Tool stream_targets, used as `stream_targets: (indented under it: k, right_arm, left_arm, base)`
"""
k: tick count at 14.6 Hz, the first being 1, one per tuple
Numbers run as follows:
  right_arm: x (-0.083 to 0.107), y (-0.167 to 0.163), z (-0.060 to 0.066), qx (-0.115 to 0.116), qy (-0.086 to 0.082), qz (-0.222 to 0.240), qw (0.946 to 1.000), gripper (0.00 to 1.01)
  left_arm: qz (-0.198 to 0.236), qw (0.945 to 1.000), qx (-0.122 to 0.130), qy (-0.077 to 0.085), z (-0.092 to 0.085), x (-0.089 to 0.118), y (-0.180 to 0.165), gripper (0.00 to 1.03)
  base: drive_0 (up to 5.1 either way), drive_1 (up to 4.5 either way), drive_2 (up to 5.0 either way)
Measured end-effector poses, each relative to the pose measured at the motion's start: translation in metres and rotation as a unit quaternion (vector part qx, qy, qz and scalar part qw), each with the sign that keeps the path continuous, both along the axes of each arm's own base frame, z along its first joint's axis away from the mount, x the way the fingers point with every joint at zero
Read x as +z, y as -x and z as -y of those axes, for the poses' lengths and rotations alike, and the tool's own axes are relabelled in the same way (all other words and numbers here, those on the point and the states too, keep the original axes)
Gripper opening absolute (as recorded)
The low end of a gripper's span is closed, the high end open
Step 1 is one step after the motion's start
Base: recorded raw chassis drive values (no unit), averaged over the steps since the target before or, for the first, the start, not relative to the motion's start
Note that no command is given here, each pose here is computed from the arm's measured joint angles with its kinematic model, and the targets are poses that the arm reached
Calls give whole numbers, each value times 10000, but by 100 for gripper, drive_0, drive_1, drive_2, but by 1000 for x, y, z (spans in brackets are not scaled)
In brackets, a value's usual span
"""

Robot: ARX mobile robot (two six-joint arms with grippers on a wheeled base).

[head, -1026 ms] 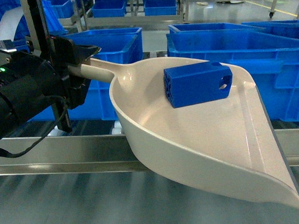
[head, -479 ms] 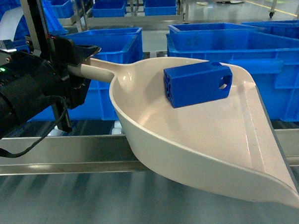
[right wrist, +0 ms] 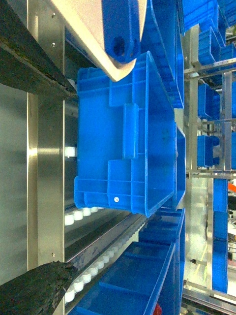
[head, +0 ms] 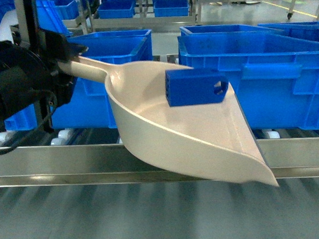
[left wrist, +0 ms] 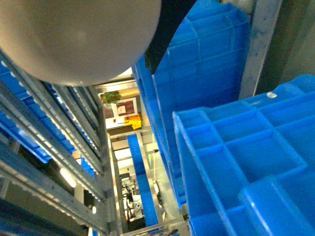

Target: Place part in tray to right shelf

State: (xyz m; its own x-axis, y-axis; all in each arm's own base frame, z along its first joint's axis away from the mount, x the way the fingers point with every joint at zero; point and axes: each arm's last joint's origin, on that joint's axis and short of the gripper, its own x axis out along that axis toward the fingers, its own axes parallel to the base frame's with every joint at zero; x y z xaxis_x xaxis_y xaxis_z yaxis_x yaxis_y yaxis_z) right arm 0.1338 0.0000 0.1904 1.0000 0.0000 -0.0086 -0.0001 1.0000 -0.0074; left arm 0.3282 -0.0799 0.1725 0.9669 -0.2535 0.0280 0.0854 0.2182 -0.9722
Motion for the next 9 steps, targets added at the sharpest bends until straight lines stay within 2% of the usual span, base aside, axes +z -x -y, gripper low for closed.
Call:
stream_targets:
  k: [3,4,5,7,9]
  right_arm:
    - [0,0,0,0,0,2,10000,98]
    - [0,0,0,0,0,2,10000,98]
    - [0,0,0,0,2,2,10000,98]
    - [0,0,0,0,2,2,10000,98]
    - [0,0,0,0,0,0,10000,98]
  left_arm:
    - [517,9979,41,386,-20,29,-22,12]
    - [554,9972,172,473,-28,41,-31,12]
    - [550,9967,352,477,-37,50,-38,12]
    - [524,9917,1074,469,-64,71,-61,12]
    - [511,9820,1770,408,-79,91,-90,12]
  base:
    - [0,0,0]
    - [0,0,0]
    - [0,0,0]
    - [0,0,0]
    - [0,0,0]
